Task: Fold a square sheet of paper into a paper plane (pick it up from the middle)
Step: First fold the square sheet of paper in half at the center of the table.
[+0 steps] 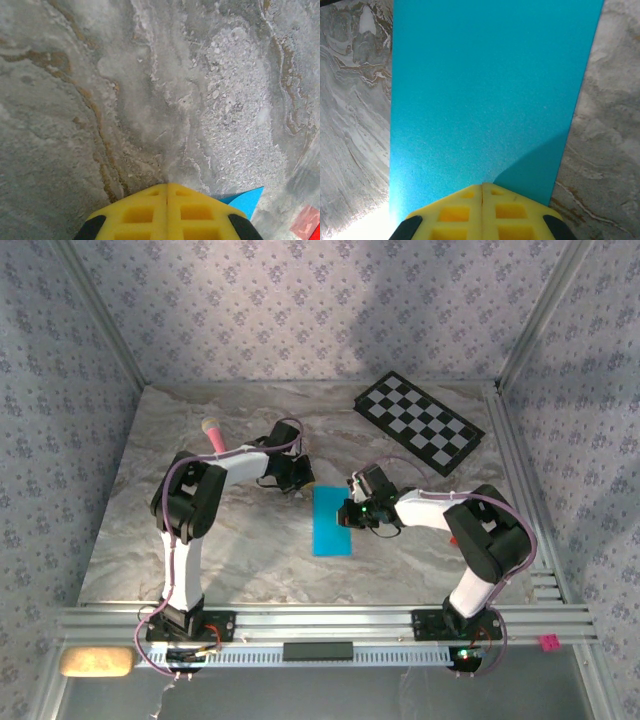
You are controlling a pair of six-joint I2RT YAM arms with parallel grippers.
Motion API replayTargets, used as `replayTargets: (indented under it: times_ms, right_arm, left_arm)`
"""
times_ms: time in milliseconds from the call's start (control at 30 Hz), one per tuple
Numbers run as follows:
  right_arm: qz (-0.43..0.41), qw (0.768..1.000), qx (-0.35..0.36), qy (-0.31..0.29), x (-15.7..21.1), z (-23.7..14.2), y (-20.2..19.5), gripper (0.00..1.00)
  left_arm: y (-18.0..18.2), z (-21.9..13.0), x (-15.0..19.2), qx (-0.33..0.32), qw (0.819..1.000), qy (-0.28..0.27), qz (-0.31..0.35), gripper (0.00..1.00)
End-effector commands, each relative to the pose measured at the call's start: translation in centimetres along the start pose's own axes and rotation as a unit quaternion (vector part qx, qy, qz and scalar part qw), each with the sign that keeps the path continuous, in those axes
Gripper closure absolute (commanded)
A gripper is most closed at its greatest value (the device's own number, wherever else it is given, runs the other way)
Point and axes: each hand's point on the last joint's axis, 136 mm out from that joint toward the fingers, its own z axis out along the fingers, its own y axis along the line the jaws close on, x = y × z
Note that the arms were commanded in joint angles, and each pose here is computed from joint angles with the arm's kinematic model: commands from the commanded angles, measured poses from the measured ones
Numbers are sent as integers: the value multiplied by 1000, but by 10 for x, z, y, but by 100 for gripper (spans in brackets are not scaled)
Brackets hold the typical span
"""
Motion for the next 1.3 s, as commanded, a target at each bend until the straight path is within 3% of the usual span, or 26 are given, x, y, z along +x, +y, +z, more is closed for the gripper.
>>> replayTargets:
  times_ms: [0, 233, 533, 967, 1267]
  right_arm:
    - [43, 984, 131, 113, 74, 2, -73, 100]
    - [39, 984, 131, 113, 71, 2, -72, 100]
    - [41, 984, 134, 114, 71, 2, -74, 100]
    - [43, 982, 139, 119, 75, 2, -78, 100]
    - [43, 982, 138, 118, 74, 1, -78, 100]
  left_arm:
    - [-7, -22, -21, -7, 999, -45, 20, 95]
    - [-41, -45, 5, 67, 992, -20, 101, 94]
    - [-55, -15, 51, 157, 975, 84, 132, 94]
    - [6, 17, 39, 69, 991, 57, 97, 93]
    - [10, 15, 14, 67, 995, 3, 73, 91]
